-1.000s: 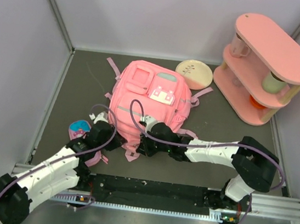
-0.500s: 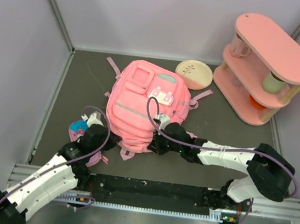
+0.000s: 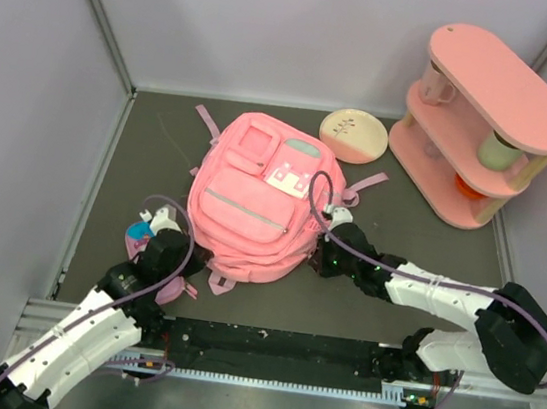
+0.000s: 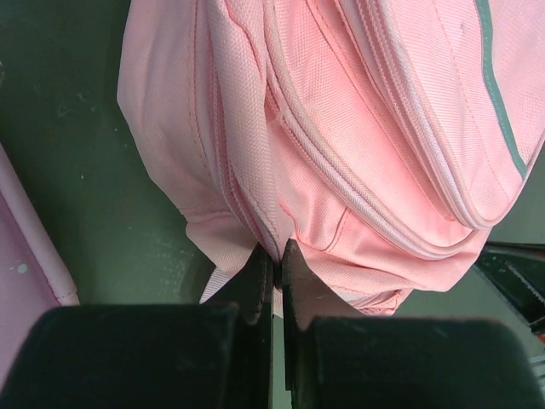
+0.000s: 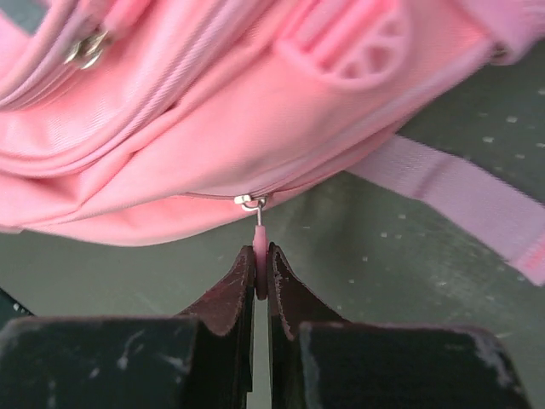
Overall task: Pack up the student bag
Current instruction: Zip the student bag at the center of the board, then unzip the student bag at the center of the board.
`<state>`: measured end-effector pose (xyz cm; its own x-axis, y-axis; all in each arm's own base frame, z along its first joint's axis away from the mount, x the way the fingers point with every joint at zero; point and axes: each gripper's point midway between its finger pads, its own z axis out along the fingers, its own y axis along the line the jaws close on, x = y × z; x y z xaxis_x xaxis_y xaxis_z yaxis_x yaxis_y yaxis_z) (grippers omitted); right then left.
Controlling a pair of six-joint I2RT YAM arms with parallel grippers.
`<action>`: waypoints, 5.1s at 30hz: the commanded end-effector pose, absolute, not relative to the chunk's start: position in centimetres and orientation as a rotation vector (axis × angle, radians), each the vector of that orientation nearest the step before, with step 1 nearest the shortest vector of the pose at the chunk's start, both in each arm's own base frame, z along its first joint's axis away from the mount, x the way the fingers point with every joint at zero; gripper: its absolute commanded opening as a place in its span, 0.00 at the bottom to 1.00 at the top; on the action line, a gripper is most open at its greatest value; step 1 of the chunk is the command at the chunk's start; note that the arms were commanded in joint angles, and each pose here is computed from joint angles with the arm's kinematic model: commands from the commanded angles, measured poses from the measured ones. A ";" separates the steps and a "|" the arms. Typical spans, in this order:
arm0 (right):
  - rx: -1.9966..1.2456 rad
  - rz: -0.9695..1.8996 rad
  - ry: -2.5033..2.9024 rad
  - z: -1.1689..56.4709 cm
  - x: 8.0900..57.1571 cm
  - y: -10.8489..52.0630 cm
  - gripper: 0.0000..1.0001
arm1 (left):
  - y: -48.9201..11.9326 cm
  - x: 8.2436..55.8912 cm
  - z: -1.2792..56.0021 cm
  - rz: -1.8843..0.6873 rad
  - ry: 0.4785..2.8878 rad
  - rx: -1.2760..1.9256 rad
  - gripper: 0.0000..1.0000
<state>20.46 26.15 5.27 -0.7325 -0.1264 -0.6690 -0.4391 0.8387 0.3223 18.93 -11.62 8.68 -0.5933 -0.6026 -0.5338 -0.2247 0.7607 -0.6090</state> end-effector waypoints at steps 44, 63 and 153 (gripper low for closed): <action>0.295 0.596 2.156 11.5 26.4 15.3 0.68 | -19.0 16.8 12.4 -1.099 2.170 -0.301 0.00; -0.106 0.441 2.077 17.7 34.1 17.9 0.55 | -13.0 18.7 18.7 -0.489 2.184 -0.248 0.00; -0.985 1.063 2.252 8.4 32.4 28.0 0.35 | -11.3 23.2 13.1 -0.445 2.382 -0.308 0.00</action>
<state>31.32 27.26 7.30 -0.6528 -0.4402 -0.6165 -0.7522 0.4730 0.4588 21.21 -9.85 11.31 -0.7863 -0.3137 -0.5322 -0.1570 0.9347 -0.3189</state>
